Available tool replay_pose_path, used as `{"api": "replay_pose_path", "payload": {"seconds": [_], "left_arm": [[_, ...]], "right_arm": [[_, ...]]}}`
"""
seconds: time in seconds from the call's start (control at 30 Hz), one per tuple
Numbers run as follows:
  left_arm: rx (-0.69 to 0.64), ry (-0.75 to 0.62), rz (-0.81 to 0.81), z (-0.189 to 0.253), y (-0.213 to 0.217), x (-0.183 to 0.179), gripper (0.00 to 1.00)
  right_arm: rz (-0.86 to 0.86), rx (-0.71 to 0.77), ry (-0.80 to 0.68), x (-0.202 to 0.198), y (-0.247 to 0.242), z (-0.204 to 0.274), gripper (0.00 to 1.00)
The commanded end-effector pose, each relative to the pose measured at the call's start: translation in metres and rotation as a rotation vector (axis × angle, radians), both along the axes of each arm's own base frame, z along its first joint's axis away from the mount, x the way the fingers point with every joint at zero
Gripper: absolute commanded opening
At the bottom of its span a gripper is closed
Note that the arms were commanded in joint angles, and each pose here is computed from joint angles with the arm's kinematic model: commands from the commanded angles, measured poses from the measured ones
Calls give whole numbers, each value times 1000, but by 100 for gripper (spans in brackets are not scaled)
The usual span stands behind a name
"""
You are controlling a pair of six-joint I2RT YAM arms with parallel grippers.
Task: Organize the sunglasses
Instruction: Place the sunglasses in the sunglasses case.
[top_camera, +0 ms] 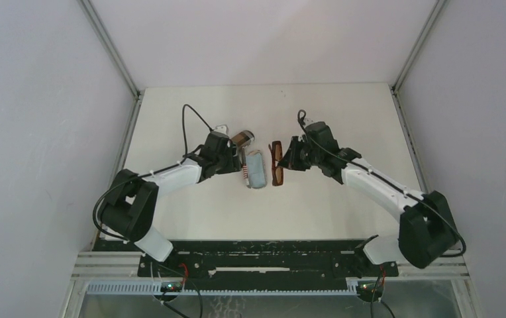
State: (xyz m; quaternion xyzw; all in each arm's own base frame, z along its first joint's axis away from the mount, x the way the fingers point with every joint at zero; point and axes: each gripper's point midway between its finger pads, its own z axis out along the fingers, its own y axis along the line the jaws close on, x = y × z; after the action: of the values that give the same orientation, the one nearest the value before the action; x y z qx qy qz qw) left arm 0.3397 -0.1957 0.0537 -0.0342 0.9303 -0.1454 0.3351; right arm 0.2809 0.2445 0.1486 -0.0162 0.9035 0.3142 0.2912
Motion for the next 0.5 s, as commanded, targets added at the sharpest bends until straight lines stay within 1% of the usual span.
{"api": "replay_pose_path", "payload": {"seconds": [0.0, 0.1, 0.27, 0.47], "left_arm": [[-42, -67, -43, 24, -18, 18, 64], [-40, -67, -48, 24, -19, 19, 64], [-40, -63, -53, 24, -22, 22, 64], [-37, -65, -56, 25, -22, 23, 64]], "right_arm": [[30, 182, 3, 31, 31, 22, 0], [78, 220, 55, 43, 47, 14, 0], [139, 224, 133, 58, 66, -10, 0], [132, 208, 179, 71, 70, -32, 0]]}}
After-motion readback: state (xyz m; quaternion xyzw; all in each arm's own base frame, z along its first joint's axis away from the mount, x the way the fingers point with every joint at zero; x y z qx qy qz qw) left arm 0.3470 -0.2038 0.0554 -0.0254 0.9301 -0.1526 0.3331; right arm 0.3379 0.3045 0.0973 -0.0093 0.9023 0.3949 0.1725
